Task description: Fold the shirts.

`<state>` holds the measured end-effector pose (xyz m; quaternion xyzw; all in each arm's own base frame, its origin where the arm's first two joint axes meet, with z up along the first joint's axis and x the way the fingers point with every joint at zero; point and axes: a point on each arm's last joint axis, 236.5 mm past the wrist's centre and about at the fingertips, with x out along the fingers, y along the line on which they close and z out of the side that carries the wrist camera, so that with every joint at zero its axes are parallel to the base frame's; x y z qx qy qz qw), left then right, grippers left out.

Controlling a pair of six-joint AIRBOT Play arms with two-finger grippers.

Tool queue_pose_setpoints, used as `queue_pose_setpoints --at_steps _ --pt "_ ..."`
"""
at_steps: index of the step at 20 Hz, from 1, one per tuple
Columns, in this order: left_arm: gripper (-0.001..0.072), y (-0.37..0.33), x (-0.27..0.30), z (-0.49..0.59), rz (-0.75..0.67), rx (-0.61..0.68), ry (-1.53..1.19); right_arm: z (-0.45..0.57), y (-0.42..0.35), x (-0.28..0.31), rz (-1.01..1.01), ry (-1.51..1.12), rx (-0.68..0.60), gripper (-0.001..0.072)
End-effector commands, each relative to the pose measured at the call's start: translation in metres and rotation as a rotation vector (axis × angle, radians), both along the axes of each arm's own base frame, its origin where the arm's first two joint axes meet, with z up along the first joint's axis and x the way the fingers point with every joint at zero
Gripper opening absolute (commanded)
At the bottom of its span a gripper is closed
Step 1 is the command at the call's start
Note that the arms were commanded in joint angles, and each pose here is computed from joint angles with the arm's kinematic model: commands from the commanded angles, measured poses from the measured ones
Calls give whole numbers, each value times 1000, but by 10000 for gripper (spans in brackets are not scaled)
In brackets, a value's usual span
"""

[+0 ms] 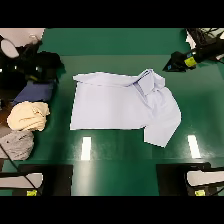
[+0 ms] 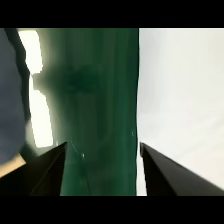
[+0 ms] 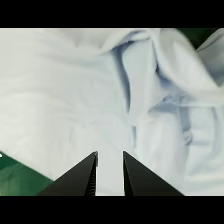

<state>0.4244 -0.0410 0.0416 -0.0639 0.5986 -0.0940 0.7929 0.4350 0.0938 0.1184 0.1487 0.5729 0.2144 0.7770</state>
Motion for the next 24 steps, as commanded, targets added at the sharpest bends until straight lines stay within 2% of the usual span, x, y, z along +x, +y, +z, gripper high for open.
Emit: queue_pose_setpoints --at_steps 1,4,6,12,18,19,21,22,24 --pt "541 -20 -81 -44 -57 -104 162 -1 3 -54 75 65 0 195" --pt "541 -45 -149 -90 -87 -212 284 -14 5 -82 62 81 3 195" --pt "541 -52 -172 -113 -67 -245 329 -20 6 -96 55 88 5 195" --pt "541 -72 -160 -116 -26 -344 258 -21 7 -119 52 87 5 196" --pt "540 -84 -157 -118 -64 -326 233 -9 7 -119 43 39 2 195" --pt "503 -89 -155 -118 -68 -320 222 -10 7 -119 44 40 0 195" --pt "116 -92 -152 -117 -61 -322 209 -12 2 -119 38 42 -16 196" --pt "20 -91 -149 -116 -66 -315 202 -14 -5 -118 25 46 -34 196" --pt "21 -88 -143 -105 -79 -304 195 -20 -25 -119 -16 74 -59 196"
